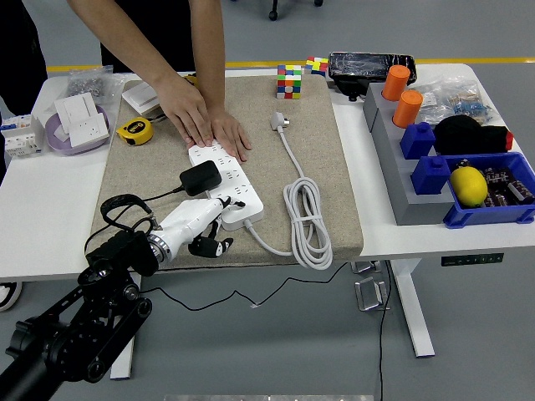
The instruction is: Pick up the plug,place it near the board,insert it into the board,press the button
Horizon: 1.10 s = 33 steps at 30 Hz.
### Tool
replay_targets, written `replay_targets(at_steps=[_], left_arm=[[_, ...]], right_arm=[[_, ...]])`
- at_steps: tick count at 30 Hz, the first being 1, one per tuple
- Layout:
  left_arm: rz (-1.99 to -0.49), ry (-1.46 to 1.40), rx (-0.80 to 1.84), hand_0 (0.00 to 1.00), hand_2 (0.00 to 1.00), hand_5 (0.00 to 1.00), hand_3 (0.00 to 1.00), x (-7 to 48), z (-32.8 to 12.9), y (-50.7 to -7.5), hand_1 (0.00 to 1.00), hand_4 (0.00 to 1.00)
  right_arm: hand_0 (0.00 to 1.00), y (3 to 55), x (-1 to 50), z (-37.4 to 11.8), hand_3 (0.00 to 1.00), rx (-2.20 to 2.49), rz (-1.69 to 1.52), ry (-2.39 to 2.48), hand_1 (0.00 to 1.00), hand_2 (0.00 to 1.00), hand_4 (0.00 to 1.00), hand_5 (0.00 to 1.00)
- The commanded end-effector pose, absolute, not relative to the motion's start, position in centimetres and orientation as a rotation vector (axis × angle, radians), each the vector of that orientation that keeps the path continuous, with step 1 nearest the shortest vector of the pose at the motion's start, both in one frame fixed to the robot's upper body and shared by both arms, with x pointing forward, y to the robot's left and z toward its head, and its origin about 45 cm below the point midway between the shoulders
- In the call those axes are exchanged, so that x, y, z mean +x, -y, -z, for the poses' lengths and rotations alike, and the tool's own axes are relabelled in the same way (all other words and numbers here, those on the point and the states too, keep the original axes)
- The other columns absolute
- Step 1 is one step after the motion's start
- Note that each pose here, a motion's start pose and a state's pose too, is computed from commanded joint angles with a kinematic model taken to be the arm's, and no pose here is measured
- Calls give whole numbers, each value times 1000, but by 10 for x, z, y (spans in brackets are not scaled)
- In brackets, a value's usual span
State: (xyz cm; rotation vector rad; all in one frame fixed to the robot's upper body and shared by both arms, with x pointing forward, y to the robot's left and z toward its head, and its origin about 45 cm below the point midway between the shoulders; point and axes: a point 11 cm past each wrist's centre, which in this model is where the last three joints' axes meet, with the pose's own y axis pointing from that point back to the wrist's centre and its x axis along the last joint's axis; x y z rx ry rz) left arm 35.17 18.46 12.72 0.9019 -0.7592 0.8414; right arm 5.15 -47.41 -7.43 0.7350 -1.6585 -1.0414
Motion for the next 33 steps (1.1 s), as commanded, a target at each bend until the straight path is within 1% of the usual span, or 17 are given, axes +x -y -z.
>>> replay_targets(at_steps=[14, 28, 33], left_arm=[[-847, 743, 922, 144, 167, 2, 879, 353, -121, -191, 2, 644], [-817, 734, 944, 143, 168, 2, 872, 351, -113, -190, 2, 646], [-837, 740, 927, 143, 168, 2, 872, 351, -116, -189, 2, 646]], right_arm=[[998, 475, 50, 74, 815, 733, 1039, 1654, 872, 800, 998, 998], [998, 475, 54, 74, 815, 730, 1062, 1683, 871, 799, 998, 998], [998, 475, 54, 74, 815, 733, 1050, 1675, 871, 799, 998, 998]])
